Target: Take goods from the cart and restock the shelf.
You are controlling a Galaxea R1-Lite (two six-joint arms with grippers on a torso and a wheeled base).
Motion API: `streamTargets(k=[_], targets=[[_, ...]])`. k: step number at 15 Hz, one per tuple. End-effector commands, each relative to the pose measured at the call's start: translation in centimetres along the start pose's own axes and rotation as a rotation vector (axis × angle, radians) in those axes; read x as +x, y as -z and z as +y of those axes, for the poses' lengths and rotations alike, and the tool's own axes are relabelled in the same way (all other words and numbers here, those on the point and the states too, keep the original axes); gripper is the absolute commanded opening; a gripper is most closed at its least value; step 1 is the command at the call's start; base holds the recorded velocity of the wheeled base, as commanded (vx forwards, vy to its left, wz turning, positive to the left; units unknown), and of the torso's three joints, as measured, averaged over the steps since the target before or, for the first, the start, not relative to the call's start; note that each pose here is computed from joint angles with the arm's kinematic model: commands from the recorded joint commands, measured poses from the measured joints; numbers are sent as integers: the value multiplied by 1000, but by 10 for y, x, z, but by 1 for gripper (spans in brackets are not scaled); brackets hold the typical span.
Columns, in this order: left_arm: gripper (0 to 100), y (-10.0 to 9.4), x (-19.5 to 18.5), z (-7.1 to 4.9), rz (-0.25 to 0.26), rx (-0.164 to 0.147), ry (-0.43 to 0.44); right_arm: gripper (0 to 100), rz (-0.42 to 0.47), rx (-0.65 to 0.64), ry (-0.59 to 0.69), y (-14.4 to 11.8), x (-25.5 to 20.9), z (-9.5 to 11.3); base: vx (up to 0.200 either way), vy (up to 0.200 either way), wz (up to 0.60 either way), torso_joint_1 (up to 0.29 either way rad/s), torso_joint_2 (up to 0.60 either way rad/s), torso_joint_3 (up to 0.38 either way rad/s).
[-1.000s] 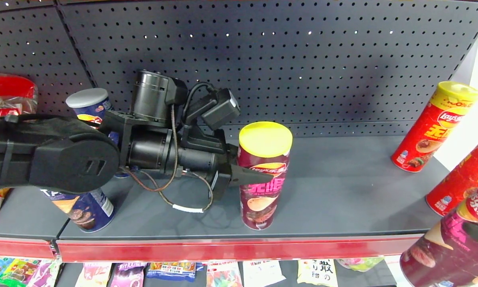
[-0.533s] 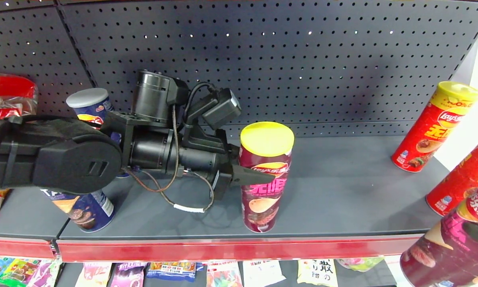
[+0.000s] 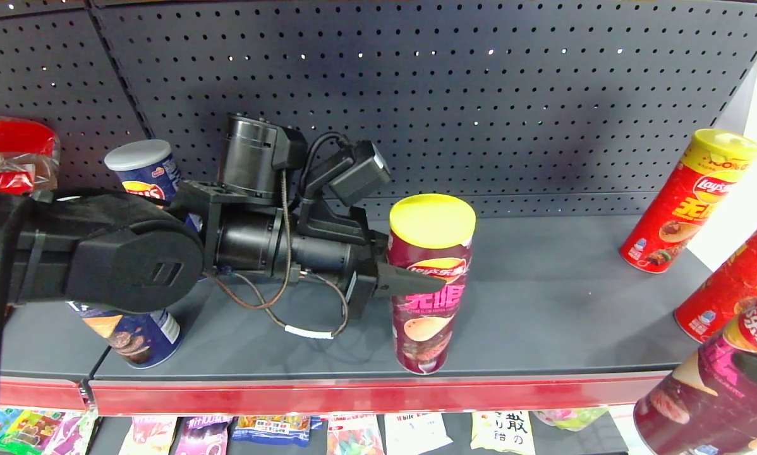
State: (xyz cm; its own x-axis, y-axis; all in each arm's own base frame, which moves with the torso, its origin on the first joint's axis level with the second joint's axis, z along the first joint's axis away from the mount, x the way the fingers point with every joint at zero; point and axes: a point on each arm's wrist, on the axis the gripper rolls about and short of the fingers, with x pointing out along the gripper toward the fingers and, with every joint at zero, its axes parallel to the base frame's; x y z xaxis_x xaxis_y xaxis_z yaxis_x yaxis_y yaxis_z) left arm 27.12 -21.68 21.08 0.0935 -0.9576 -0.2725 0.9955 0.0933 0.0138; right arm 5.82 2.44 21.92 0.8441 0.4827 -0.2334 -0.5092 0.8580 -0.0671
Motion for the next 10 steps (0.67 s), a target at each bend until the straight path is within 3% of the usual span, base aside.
streamTargets(k=[1,10], targets=[[0,2,1,-3,3,-1,22,0,0,0,-1,0,0,0,0,0,0,0,0,0],[0,6,3,-5,16,-7,23,0,-3,-1,1,0,0,0,0,0,0,0,0,0]])
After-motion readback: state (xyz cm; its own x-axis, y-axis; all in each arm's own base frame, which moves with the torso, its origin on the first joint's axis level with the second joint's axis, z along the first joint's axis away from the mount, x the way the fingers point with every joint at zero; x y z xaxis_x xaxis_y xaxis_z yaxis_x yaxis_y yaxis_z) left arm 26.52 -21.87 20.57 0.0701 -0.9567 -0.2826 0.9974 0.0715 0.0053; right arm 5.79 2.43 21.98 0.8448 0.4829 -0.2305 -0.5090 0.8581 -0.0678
